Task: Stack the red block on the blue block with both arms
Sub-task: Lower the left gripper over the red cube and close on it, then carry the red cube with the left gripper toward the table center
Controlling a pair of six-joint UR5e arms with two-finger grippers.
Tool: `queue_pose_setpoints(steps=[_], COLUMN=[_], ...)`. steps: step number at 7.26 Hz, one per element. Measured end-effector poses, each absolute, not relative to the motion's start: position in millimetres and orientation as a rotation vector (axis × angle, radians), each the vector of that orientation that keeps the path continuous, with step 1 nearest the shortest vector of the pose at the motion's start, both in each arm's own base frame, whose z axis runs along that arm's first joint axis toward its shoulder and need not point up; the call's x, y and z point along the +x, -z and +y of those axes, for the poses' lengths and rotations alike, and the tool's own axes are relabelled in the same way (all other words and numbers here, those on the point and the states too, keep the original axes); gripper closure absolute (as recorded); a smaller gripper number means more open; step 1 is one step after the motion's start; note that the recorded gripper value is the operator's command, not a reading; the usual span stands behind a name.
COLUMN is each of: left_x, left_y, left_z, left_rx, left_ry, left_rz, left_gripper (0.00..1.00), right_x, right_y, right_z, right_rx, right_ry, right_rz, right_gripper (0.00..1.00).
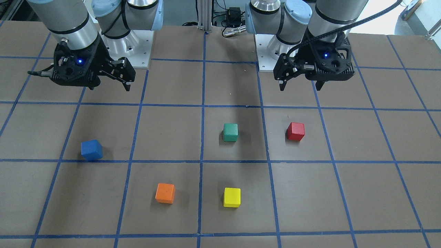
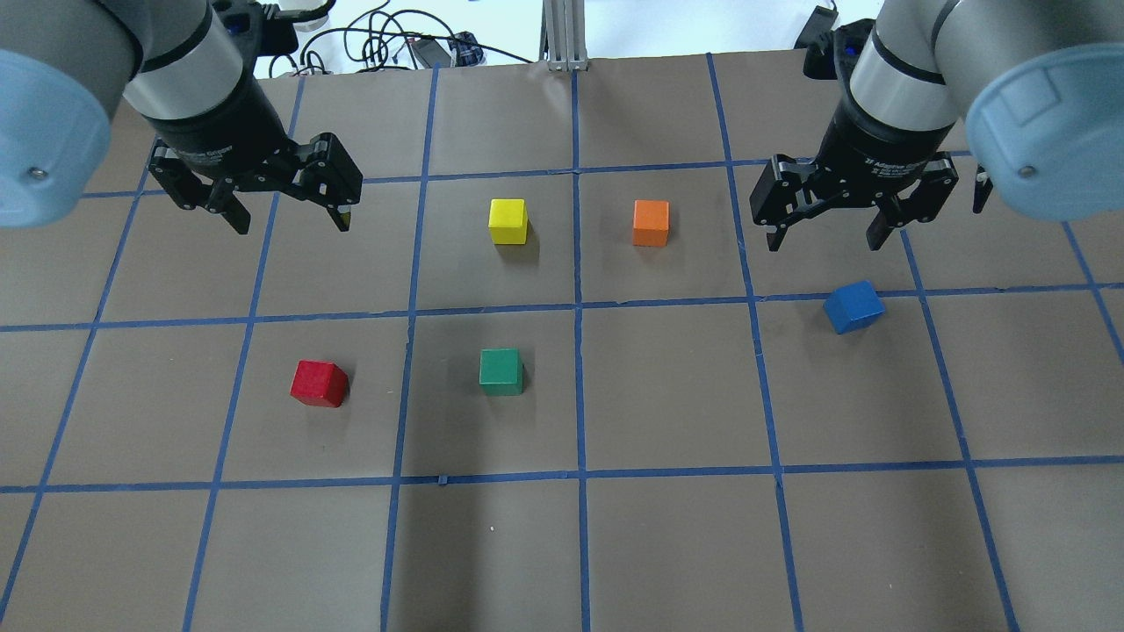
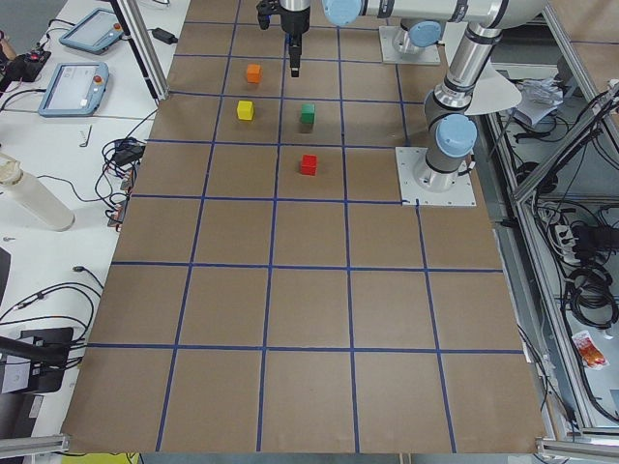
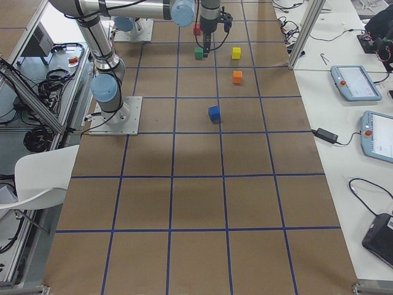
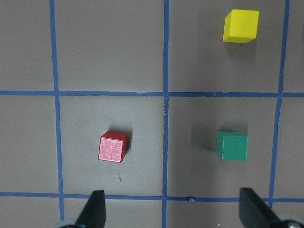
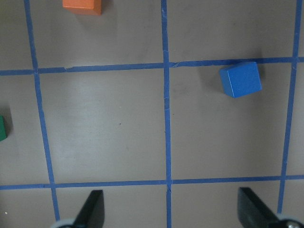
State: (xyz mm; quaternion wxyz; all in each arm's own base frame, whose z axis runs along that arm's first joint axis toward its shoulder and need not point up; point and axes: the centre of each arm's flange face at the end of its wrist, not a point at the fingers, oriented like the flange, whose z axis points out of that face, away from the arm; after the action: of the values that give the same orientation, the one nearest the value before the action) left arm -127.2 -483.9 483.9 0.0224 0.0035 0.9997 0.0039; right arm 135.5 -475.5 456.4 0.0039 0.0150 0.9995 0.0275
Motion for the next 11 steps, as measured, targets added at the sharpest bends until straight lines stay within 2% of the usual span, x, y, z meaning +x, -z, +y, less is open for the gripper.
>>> queue_pose_setpoints(steps=[6, 9, 11], left_x=[-40.9, -31.2, -32.1], left_y=[-293.3, -225.1, -189.8], left_z=[-496.3, -483.5, -475.1], left_rx=[0.088, 0.129, 0.152], left_ry=[-0.130, -0.221, -0.232], left_rz=[3.083, 3.096, 3.095], left_gripper=[0.00, 0.00, 0.55], right_x=[135.1, 134.6, 134.6], right_y=[-452.2, -452.1, -452.0], right_z=[-475.4, -475.4, -475.3], right_rx=[0.028, 0.024, 0.013], right_ry=[-0.094, -0.094, -0.094], right_rz=[3.131, 3.137, 3.136], right_gripper=[0.00, 0.00, 0.00])
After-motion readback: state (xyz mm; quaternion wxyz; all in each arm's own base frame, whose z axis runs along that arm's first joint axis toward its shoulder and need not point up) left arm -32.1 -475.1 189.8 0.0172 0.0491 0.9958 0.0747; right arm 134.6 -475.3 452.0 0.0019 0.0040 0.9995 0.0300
